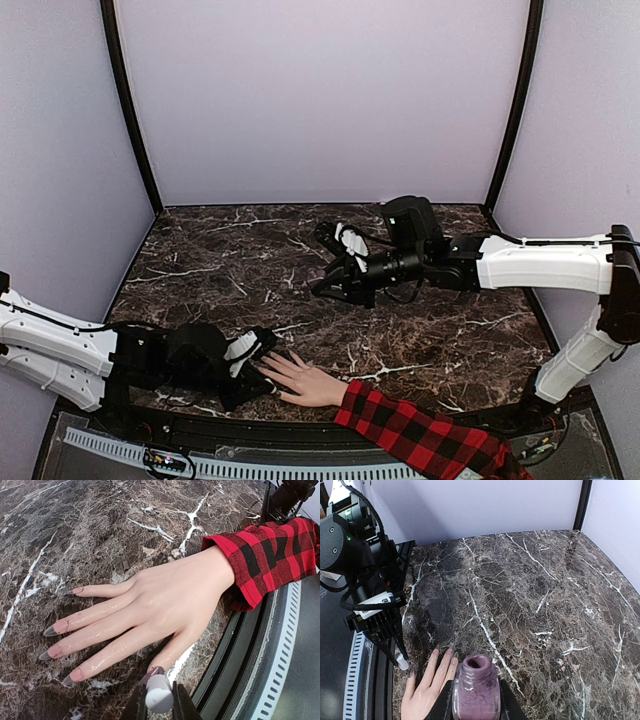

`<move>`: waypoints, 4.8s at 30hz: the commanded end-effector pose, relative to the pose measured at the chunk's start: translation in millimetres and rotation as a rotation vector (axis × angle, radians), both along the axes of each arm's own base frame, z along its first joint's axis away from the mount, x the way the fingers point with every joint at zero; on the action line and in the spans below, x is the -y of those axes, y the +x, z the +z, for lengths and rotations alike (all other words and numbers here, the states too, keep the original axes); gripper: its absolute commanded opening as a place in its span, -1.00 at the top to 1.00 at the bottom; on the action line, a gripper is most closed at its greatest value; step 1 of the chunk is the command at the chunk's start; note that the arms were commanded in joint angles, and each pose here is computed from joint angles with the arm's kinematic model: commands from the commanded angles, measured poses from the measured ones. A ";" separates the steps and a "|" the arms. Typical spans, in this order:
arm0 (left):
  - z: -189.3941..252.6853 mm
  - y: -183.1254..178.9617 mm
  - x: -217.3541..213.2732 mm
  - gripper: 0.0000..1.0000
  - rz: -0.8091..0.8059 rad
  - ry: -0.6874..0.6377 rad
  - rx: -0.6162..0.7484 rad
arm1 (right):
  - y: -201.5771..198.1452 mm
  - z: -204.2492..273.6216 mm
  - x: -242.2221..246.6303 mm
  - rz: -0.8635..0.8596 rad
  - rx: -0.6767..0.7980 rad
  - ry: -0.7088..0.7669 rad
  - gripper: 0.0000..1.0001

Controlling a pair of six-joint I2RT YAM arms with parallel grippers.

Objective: Paint the nails
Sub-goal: Paint the nail with the hand.

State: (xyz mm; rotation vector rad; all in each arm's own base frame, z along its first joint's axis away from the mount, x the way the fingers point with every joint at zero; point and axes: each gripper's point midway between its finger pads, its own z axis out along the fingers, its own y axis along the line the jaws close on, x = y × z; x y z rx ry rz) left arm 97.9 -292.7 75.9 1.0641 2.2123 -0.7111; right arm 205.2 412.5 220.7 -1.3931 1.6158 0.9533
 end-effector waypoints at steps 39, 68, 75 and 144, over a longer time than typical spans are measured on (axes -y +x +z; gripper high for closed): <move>5.6 13.9 -29.1 1.00 0.113 0.032 0.048 | 5.1 9.7 -2.4 -0.002 0.024 0.032 1.00; 0.0 15.5 -17.1 1.00 0.102 0.032 0.036 | 5.4 7.3 -2.0 -0.004 0.023 0.026 1.00; 3.4 21.5 -26.9 1.00 0.150 0.029 0.051 | 5.6 7.1 -1.7 -0.005 0.021 0.025 1.00; 6.4 12.8 -3.3 1.00 0.059 -0.031 0.001 | 6.1 8.6 -1.3 -0.008 0.028 0.025 1.00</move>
